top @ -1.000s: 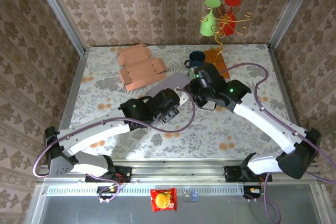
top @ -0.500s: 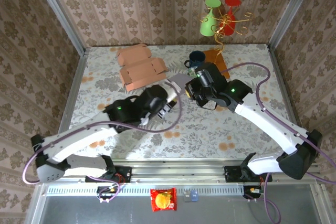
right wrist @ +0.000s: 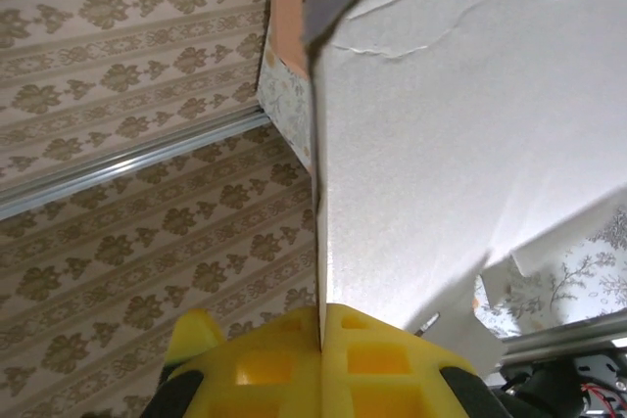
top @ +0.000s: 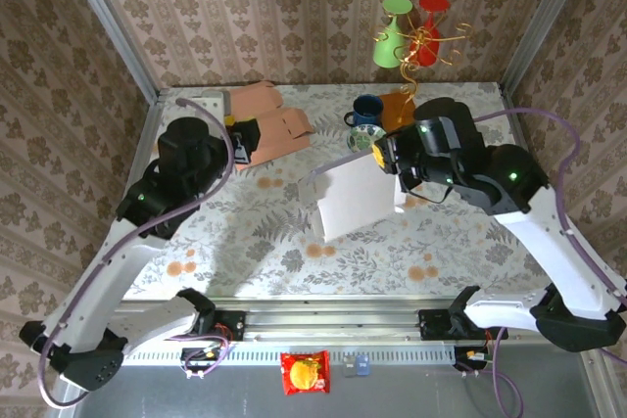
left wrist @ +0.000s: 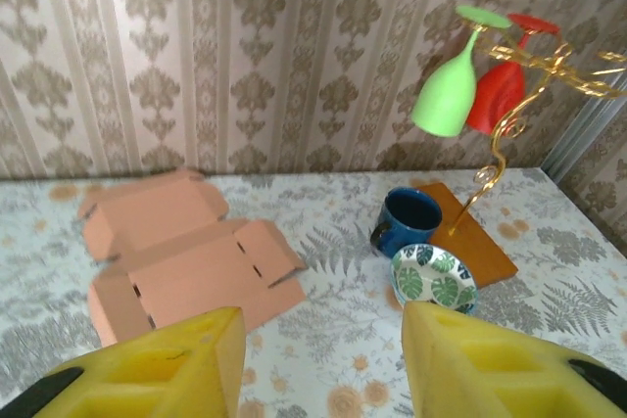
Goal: Fold the paper box
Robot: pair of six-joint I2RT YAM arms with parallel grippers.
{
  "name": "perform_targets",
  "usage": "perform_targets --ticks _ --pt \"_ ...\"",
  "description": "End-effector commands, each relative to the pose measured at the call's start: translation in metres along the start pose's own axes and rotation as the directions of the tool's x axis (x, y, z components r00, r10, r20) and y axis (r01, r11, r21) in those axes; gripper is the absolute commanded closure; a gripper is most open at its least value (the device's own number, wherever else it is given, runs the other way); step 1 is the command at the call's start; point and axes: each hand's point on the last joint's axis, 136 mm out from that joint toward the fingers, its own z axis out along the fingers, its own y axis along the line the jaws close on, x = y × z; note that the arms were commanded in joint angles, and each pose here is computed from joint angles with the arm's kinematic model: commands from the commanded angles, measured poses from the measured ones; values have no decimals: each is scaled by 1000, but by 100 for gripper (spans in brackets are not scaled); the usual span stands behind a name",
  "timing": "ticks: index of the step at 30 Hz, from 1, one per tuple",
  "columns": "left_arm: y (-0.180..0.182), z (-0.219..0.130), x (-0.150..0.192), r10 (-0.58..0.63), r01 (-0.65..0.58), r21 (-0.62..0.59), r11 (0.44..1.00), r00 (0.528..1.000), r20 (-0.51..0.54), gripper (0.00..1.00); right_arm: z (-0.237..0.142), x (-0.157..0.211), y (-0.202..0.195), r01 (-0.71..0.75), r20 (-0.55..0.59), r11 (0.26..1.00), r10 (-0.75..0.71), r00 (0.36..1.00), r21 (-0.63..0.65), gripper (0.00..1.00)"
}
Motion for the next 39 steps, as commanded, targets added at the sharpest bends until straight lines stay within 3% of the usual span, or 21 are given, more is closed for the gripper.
perform_targets --ticks 1,8,16,29,34,39 --pt "-5 16 24 -165 176 79 981 978 -126 56 -6 -20 -18 -40 115 997 32 993 66 100" --pt "-21 41 41 -249 293 123 948 925 -287 60 76 -19 -37 -133 75 990 130 989 42 100" --pt "-30 52 82 -329 397 39 917 809 -487 65 153 -42 -61 -158 72 987 158 985 5 100" --pt "12 62 151 -328 345 -64 936 795 -510 63 214 -52 -73 -27 -32 999 26 999 -42 100" --pt "49 63 175 -480 481 -130 867 736 -477 63 224 -53 -93 62 -69 998 -64 996 -20 100" --pt "65 62 191 -443 442 -122 889 757 -480 63 229 -55 -107 120 -93 993 -121 988 -12 100"
